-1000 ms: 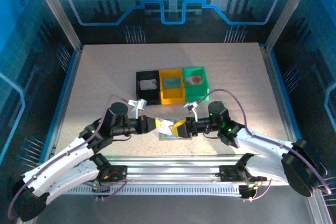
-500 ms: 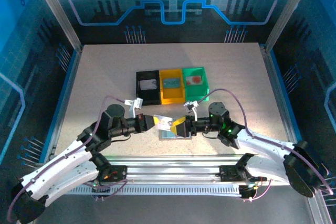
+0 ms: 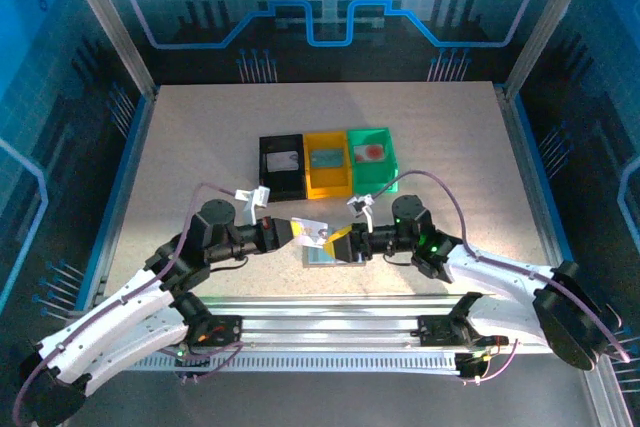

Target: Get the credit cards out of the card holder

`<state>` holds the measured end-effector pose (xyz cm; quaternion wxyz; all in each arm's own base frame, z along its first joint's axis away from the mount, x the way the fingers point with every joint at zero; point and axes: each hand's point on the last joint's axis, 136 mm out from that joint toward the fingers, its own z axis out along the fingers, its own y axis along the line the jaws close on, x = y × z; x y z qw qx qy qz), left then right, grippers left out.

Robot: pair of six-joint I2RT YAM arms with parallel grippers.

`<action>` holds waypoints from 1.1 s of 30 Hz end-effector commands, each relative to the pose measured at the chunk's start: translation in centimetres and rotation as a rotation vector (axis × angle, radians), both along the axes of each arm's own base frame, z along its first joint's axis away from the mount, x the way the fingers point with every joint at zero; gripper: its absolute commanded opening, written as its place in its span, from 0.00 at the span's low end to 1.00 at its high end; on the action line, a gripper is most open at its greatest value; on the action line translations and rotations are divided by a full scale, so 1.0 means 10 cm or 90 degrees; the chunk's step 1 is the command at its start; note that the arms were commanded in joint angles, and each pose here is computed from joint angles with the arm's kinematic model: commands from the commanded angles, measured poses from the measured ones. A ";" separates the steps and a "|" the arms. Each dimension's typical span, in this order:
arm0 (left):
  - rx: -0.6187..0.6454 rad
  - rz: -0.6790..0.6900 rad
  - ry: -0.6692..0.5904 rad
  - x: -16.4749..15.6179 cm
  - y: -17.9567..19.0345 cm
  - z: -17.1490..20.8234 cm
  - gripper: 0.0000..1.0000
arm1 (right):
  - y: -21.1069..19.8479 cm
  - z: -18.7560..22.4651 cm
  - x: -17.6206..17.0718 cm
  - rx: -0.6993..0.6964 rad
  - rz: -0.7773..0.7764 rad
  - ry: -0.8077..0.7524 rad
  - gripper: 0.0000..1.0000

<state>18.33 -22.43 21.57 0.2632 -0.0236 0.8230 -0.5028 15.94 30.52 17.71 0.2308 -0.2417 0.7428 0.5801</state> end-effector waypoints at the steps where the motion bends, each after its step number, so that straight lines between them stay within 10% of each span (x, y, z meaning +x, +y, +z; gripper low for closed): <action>1: -0.016 -0.003 -0.005 0.01 -0.02 0.04 0.00 | 0.07 0.20 -0.01 0.038 0.012 -0.033 0.44; 22: 0.001 -0.007 0.005 -0.02 0.00 -0.11 0.01 | 0.07 0.44 0.01 0.084 0.003 -0.052 0.07; 33: 0.040 -0.002 -0.017 -0.01 0.08 -0.07 0.43 | 0.05 0.40 0.02 0.071 -0.006 -0.046 0.00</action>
